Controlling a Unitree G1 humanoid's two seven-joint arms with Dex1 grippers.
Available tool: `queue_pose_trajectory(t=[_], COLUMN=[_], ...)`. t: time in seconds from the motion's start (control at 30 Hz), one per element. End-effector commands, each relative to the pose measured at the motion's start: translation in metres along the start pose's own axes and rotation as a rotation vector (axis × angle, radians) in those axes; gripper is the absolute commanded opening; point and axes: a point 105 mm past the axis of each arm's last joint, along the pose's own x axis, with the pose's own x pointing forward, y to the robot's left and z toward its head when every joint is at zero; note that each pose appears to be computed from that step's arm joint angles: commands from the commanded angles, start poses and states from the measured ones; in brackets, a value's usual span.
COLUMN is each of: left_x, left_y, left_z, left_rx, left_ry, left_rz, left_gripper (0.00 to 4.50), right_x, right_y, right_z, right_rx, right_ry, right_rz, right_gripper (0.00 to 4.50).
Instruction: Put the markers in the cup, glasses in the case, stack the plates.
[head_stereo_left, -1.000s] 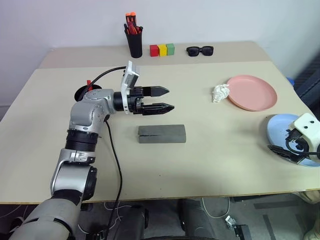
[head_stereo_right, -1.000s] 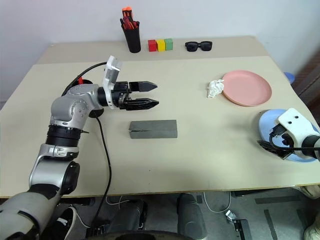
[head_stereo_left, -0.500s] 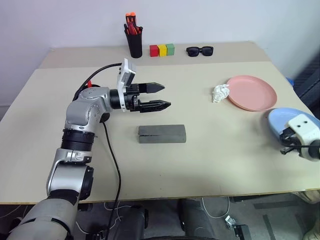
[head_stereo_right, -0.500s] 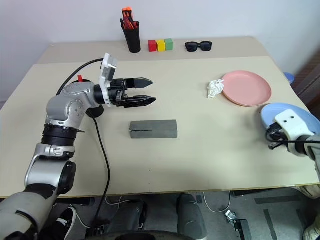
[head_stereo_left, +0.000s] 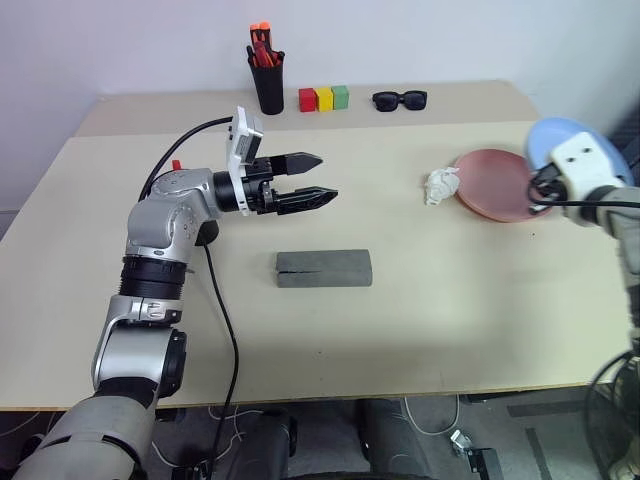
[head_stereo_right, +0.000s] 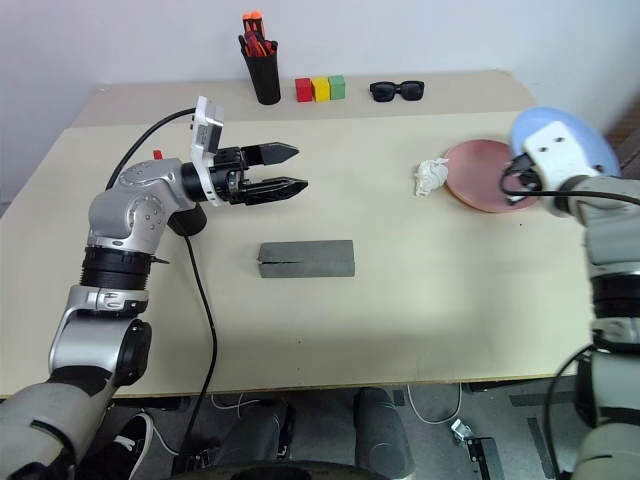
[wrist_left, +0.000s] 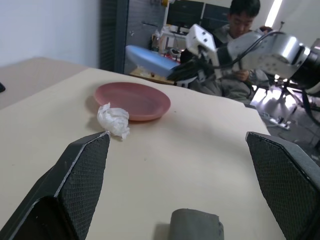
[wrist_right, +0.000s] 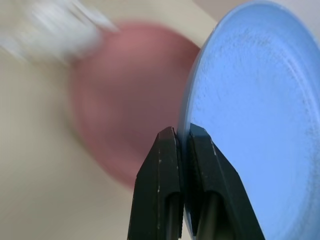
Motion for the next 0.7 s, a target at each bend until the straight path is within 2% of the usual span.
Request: queue_pose_trajectory(t=[0.03, 0.2, 0.23, 0.27, 0.33, 0.47, 0.5, 0.7], left_x=[-0.003, -0.01, -0.01, -0.01, -0.011, -0.011, -0.011, -0.011], left_y=[-0.002, -0.003, -0.004, -0.004, -0.004, -0.005, -0.005, -0.005], left_z=[0.017, 0.015, 0.015, 0.015, 0.015, 0.014, 0.014, 0.013], left_rx=[0.058, 0.06, 0.058, 0.058, 0.055, 0.052, 0.05, 0.046], left_ry=[-0.031, -0.018, -0.018, -0.019, -0.021, -0.019, -0.02, -0.019], left_rz=[0.001, 0.023, 0.025, 0.026, 0.03, 0.033, 0.032, 0.029], left_gripper=[4.5, 4.5, 4.5, 4.5, 4.5, 4.5, 4.5, 4.5], right_x=[0.005, 0.02, 0.021, 0.023, 0.024, 0.026, 0.026, 0.023], right_y=[-0.01, -0.003, -0.003, -0.002, -0.001, -0.003, -0.002, 0.018], right_z=[0.01, 0.001, 0.002, 0.004, 0.007, 0.017, 0.021, 0.059], right_rx=[-0.093, -0.064, -0.05, -0.039, -0.031, -0.06, -0.041, 0.087], right_ry=[-0.021, -0.016, -0.024, -0.032, -0.044, -0.068, -0.089, -0.26], right_rz=[-0.05, -0.027, -0.022, -0.013, -0.007, -0.026, -0.011, 0.1], right_gripper=[0.02, 0.02, 0.69, 0.98, 1.84, 3.83, 4.19, 4.19])
